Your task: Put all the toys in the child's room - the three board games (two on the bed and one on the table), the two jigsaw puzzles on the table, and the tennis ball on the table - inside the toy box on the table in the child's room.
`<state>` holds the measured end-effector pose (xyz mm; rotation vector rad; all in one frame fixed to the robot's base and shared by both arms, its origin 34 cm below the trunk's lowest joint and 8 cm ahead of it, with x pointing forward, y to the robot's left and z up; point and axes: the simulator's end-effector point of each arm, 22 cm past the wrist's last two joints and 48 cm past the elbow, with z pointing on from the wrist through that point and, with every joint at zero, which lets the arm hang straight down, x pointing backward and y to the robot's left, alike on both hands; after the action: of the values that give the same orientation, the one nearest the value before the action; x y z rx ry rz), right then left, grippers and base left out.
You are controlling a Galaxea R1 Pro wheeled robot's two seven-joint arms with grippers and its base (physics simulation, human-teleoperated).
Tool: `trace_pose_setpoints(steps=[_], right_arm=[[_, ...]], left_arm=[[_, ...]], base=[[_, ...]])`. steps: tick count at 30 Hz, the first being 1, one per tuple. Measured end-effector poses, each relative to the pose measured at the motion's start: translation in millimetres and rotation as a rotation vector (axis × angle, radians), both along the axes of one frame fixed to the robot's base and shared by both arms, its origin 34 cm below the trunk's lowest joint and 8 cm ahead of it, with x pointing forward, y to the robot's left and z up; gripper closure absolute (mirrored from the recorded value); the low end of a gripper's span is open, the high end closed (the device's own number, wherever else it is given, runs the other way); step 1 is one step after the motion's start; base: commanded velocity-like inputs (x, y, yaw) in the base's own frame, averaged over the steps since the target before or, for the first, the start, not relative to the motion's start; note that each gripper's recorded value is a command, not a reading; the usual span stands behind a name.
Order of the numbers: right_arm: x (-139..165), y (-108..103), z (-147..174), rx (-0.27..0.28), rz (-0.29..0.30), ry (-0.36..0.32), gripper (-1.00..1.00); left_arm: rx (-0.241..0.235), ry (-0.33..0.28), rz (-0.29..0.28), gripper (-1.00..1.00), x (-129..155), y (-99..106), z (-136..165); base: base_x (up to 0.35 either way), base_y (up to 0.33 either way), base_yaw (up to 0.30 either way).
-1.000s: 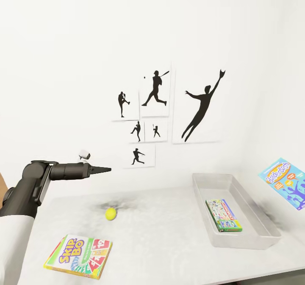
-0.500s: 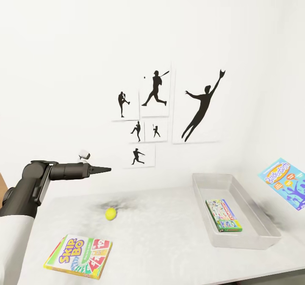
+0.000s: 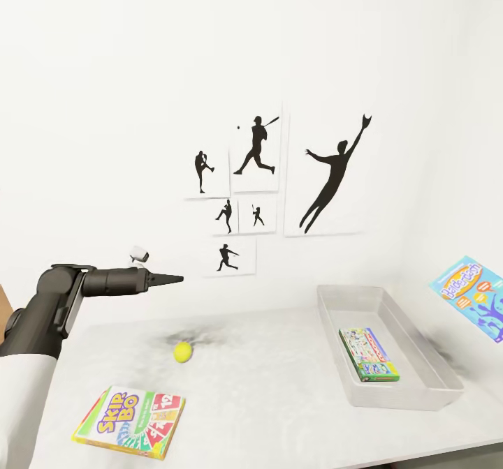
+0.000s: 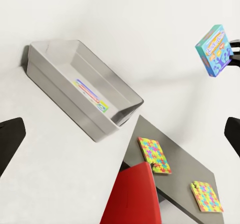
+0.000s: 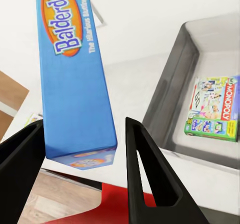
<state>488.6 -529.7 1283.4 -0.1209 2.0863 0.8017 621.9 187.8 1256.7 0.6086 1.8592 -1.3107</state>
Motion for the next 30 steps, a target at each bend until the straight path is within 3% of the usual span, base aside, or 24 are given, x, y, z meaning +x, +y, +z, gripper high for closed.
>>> trace_pose_setpoints(steps=[7, 12, 22, 30], right_arm=[[-0.3, 8.5, 5.3, 0.022, 0.023, -0.018, 1.0], [3.1, 35.9, -5.8, 0.071, 0.068, -0.047, 1.0], [22.3, 52.3, -51.1, 0.088, -0.005, -0.031, 1.0], [26.3, 75.3, -56.8, 0.098, 0.013, -0.052, 1.0]], left_arm=[[-0.002, -0.002, -0.002, -1.0, -0.3, -1.1, 0.7], [-0.003, -0.004, -0.006, -1.0, -0.7, -3.3, 1.2], [-0.002, -0.003, -0.009, -1.0, -0.9, -4.9, 0.8], [0.0, -0.003, -0.011, -1.0, -1.3, -5.6, 0.4]], base=[[0.0, 0.0, 0.0], [0.0, 0.0, 0.0], [0.0, 0.0, 0.0], [0.0, 0.0, 0.0]])
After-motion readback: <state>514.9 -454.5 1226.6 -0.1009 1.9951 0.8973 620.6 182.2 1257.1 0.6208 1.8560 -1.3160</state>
